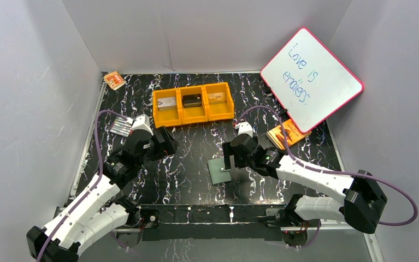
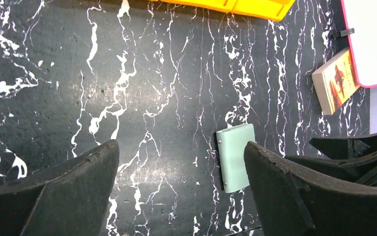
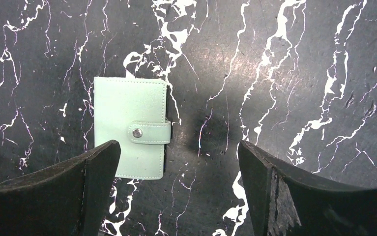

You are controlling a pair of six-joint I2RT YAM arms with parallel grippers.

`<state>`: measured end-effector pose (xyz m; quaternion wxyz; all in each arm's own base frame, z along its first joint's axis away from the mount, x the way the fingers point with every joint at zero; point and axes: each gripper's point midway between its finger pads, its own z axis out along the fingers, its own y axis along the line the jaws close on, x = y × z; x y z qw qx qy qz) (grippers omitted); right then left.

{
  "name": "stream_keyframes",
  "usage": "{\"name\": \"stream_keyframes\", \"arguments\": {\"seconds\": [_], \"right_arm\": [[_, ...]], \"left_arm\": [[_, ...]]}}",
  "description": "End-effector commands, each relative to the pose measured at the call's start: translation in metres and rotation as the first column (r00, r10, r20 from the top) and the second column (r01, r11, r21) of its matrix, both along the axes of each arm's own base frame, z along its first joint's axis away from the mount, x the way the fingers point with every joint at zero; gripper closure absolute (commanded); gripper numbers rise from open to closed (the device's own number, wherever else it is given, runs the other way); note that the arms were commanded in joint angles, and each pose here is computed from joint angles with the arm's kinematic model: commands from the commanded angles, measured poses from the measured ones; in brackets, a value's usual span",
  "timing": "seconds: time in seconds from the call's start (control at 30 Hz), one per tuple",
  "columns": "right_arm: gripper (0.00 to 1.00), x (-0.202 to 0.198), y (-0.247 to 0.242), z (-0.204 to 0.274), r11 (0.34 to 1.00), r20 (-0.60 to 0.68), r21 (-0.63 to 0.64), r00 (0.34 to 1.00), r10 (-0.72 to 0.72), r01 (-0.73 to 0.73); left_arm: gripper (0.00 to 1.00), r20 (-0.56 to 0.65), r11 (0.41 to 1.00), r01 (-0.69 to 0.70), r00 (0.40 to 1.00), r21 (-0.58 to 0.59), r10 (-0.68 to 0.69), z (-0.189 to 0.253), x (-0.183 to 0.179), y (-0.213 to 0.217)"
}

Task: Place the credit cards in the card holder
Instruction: Move the card holder to the center of the board, then open the card holder at the center of the board.

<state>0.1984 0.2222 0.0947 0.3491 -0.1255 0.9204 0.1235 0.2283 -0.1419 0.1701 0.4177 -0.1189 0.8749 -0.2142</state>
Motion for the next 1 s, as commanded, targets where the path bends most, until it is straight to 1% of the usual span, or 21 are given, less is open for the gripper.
{"name": "stream_keyframes", "arguments": {"seconds": [0.0,0.07,0.17,0.23,0.3,0.37,0.47,0.57,0.67,0.8,0.87,0.97], "right_arm": [[0.01,0.009,0.015,0.034,0.997,0.066,0.072,0.997,0.03,-0.035],[0.01,0.007,0.014,0.037,0.997,0.059,0.06,0.997,0.05,-0.053],[0.01,0.007,0.01,0.037,0.998,0.074,0.044,0.996,0.05,-0.053],[0.01,0.007,0.007,0.038,0.998,0.078,0.038,0.996,0.048,-0.051],[0.02,0.007,0.007,0.038,0.998,0.077,0.035,0.996,0.053,-0.056],[0.05,0.006,0.008,0.037,0.998,0.073,0.031,0.996,0.059,-0.061],[0.08,0.003,0.013,0.036,0.996,0.069,0.03,0.995,0.076,-0.078],[0.13,-0.003,0.022,0.034,0.994,0.077,0.037,0.992,0.103,-0.106],[0.2,-0.007,0.027,0.027,0.995,0.065,0.02,0.993,0.097,-0.099],[0.29,-0.011,0.038,0.016,0.995,0.041,0.015,0.995,0.096,-0.097],[0.33,-0.012,0.042,0.009,0.996,0.021,0.021,0.996,0.089,-0.09],[0.38,-0.014,0.044,0.0,0.997,-0.003,0.031,0.998,0.066,-0.066]], "left_arm": [[0.06,0.101,0.996,0.08,0.991,0.03,-0.082,0.03,0.008,-0.007],[0.08,0.07,0.984,0.176,0.982,0.027,-0.177,0.028,0.003,-0.022],[0.05,0.015,0.97,0.243,0.97,-0.003,-0.243,0.013,-0.006,-0.042],[0.05,-0.012,0.963,0.267,0.964,0.031,-0.267,0.001,-0.015,-0.058],[0.05,-0.039,0.952,0.288,0.958,0.1,-0.285,-0.015,-0.027,-0.077],[0.05,-0.074,0.948,0.293,0.955,0.126,-0.286,-0.03,-0.038,-0.092],[0.06,-0.143,0.968,0.243,0.962,0.064,-0.232,-0.051,-0.043,-0.103],[0.07,-0.153,0.97,0.239,0.958,-0.037,-0.242,-0.058,-0.047,-0.118],[0.1,-0.178,0.971,0.226,0.955,-0.076,-0.236,-0.066,-0.048,-0.125],[0.18,-0.215,0.973,0.219,0.949,-0.069,-0.229,-0.072,-0.045,-0.132],[0.25,-0.242,0.972,0.219,0.942,-0.09,-0.234,-0.074,-0.041,-0.14],[0.42,-0.292,0.97,0.208,0.927,-0.126,-0.237,-0.083,-0.034,-0.148]]}}
